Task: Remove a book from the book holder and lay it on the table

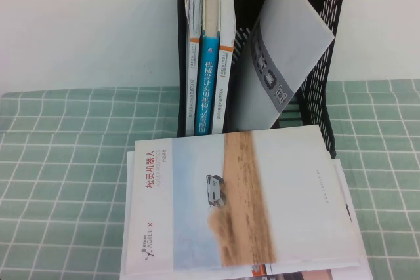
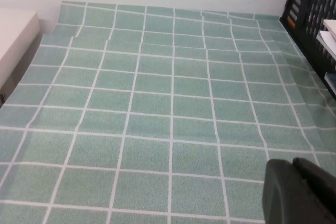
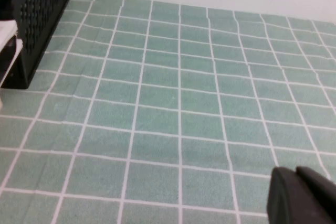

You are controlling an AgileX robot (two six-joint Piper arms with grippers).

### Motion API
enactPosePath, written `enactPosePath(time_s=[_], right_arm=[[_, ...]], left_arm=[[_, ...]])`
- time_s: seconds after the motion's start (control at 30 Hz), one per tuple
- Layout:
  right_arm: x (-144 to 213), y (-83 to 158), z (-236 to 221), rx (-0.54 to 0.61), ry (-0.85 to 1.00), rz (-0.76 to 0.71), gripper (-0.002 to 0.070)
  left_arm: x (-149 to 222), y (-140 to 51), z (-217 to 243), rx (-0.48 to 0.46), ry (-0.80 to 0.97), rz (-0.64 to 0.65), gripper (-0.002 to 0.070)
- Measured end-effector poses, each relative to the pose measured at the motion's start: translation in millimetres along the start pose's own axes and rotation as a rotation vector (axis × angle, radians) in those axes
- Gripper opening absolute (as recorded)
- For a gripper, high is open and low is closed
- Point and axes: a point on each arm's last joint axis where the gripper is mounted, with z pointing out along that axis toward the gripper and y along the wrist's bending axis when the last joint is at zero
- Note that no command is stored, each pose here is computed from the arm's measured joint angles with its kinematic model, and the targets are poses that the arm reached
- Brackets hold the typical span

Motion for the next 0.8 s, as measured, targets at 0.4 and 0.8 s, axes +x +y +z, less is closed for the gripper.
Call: enactPosePath(time_s=[0.4, 0.8], right_arm=[[-7.0, -0.6, -0.3, 0.006, -0.077, 0.0, -0.0002], [-60.0, -5.0, -22.7, 0.061, -0.721, -0.001, -0.0002]], left_arm=[[-3.5, -0.3, 0.2, 0.004, -0.044, 0.0, -0.0002], [-44.6, -3.7, -11.8, 0.046, -0.533, 0.0, -0.0002]])
